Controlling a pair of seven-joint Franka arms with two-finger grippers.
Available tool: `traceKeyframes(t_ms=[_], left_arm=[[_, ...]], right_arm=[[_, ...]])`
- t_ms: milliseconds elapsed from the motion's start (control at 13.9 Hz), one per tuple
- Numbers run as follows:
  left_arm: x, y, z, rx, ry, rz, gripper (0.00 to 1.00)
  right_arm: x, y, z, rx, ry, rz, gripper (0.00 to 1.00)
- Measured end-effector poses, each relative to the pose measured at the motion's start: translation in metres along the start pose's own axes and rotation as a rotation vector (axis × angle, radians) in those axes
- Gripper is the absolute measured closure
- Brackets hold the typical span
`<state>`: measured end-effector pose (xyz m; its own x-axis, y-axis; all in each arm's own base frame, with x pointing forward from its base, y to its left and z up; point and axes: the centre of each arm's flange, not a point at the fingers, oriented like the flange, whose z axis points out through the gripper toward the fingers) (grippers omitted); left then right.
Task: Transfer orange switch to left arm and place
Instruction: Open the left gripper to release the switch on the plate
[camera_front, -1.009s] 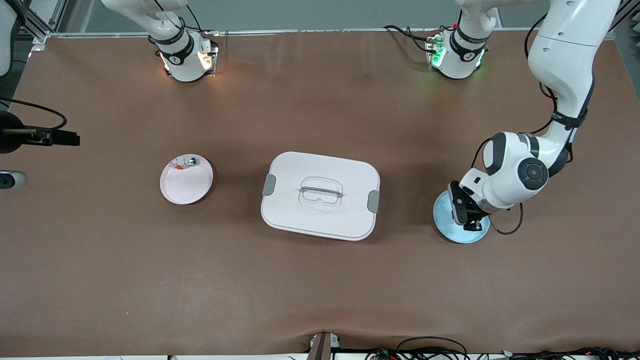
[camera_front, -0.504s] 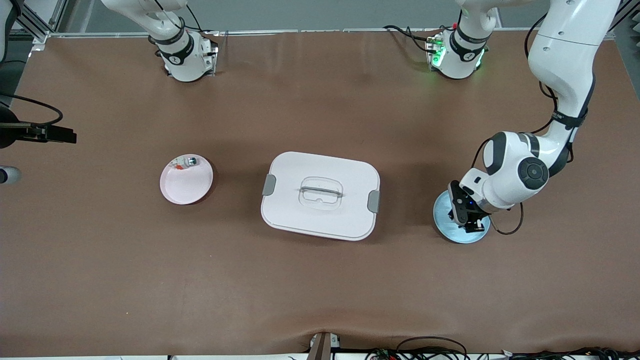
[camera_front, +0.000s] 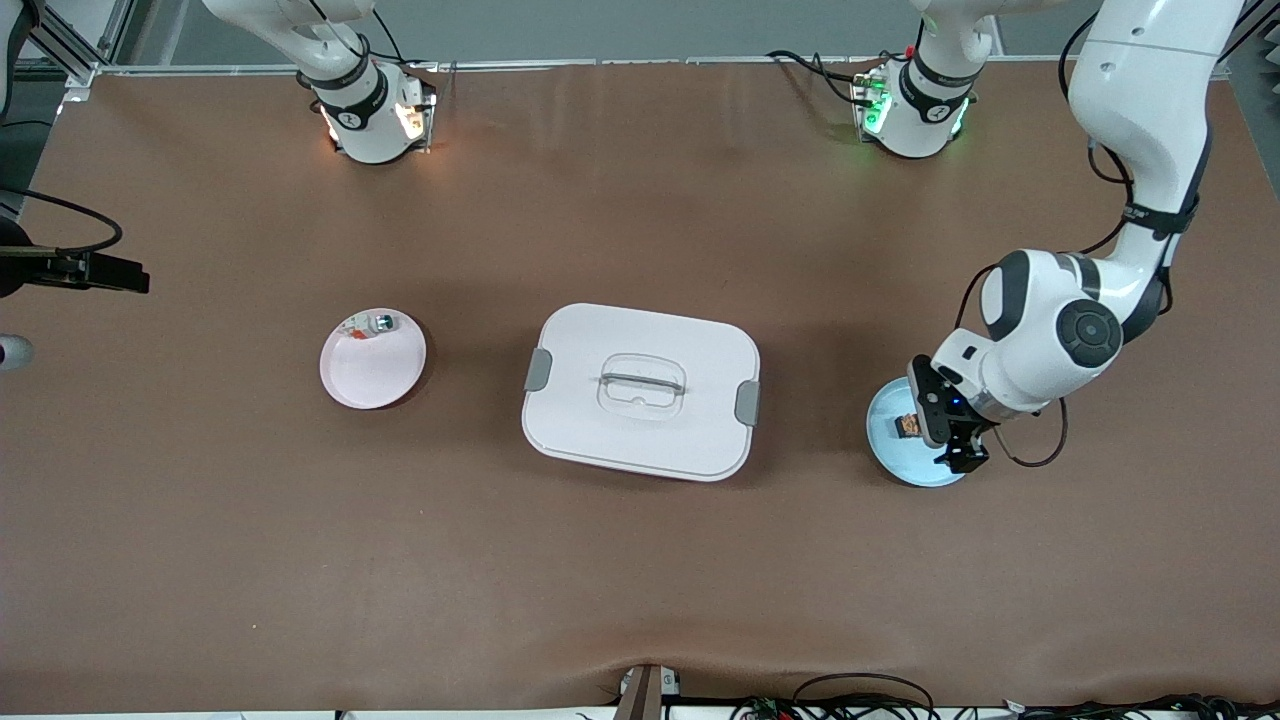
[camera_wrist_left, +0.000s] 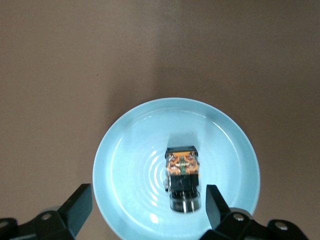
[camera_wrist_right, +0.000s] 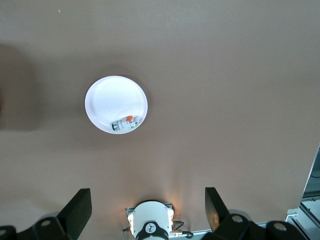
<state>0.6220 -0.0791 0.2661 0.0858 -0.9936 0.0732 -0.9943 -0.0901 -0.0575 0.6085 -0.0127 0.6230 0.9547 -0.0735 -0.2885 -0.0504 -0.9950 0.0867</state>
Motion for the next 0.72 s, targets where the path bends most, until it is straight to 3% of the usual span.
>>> traceKeyframes(t_ms=[504, 720], left_arm=[[0.003, -0.012, -0.11, -0.062, -0.059, -0.298, 0.0], [0.004, -0.014, -0.157, -0.092, -0.09, -0.452, 0.0]], right_arm=[[0.0, 0.001, 0.001, 0.012, 0.003, -0.001, 0.0], [-0.006, 0.007, 0.006, 0.05, 0.068, -0.002, 0.0]])
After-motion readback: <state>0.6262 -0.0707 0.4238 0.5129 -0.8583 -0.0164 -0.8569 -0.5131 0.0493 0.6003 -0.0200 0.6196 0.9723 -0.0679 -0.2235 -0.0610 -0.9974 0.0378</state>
